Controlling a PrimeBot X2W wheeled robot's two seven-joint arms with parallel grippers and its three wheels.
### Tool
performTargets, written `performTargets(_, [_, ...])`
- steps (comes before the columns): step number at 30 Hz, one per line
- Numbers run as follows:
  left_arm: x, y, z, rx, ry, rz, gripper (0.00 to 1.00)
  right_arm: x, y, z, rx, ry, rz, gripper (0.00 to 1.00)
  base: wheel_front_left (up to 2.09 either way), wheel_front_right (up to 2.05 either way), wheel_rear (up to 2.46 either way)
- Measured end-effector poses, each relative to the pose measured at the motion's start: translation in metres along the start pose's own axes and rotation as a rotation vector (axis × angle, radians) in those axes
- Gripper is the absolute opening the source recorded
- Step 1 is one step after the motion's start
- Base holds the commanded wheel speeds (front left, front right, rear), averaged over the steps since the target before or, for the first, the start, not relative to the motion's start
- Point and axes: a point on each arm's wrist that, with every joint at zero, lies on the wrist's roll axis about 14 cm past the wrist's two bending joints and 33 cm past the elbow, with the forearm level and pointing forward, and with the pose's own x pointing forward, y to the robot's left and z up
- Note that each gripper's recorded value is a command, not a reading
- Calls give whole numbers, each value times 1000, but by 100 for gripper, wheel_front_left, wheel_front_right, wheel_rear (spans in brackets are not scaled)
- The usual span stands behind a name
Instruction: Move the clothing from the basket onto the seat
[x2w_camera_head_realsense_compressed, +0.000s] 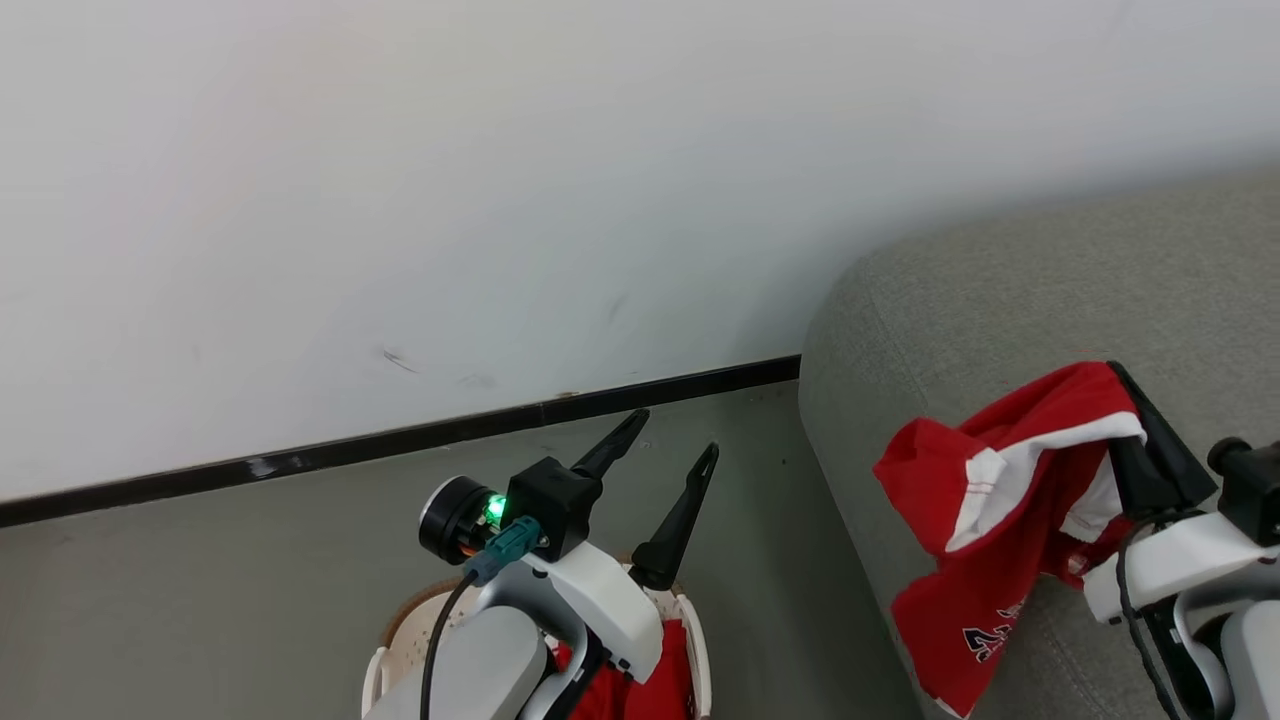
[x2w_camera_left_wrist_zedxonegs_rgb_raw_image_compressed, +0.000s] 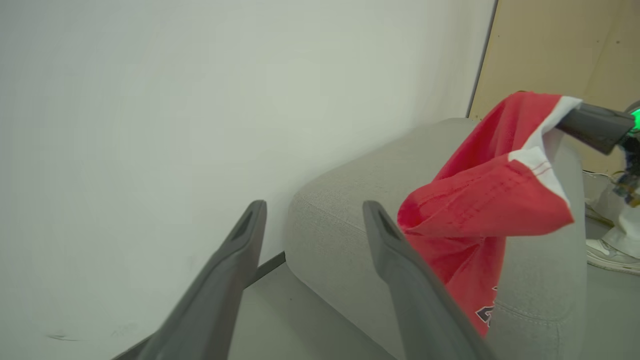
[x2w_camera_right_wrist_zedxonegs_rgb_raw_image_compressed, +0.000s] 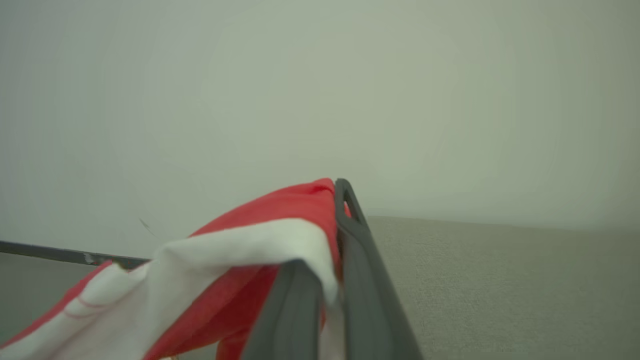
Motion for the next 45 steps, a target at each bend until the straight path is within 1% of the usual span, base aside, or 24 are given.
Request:
performTargets(2, [1,-5,-2,-4,5,-14,100,-10,-5,-3,-9,14,-14,0,0,0,0])
performTargets(8, [2,-19,-11,-32,17,-50,100,-24,-15,3,-16,4,-49,0,0,0,0])
performTargets(10, [1,-24,-16,-39,29,-61,100,-27,-13,3,-8,5,-41,0,0,0,0])
performTargets(13, [2,-29,-20,-44,36,-77,100,-28,-4,0,-16,18,3,0,0,0,0])
performTargets(16, [4,-31,-23,-50,39,-85,100,-22,-7,2,-29,14,21,0,0,0,0])
performTargets(18, [6,-31,-25,-54,45,-87,100,-8,-18,16,-26,-26,6,0,0,0,0])
performTargets(20, [7,-30,-28,-55,49,-85,100,10,-33,34,2,-78,-31,0,0,0,0])
performTargets(21, [8,-30,-30,-58,52,-84,100,18,-41,43,-6,-99,-46,0,0,0,0])
performTargets(27, [10,-23,-37,-50,58,-83,100,57,-97,86,-117,-156,-128,0,0,0,0])
performTargets(30, [11,-18,-41,-42,62,-76,100,71,-119,96,-180,-147,-158,0,0,0,0])
performTargets(34, [12,-12,-45,-42,67,-71,100,79,-157,98,-239,-108,-233,0,0,0,0])
performTargets(37, [14,-10,-47,-48,70,-73,100,83,-168,94,-262,-86,-254,0,0,0,0])
performTargets(45, [22,1,-51,-25,75,-78,100,87,-203,50,-284,46,-333,0,0,0,0])
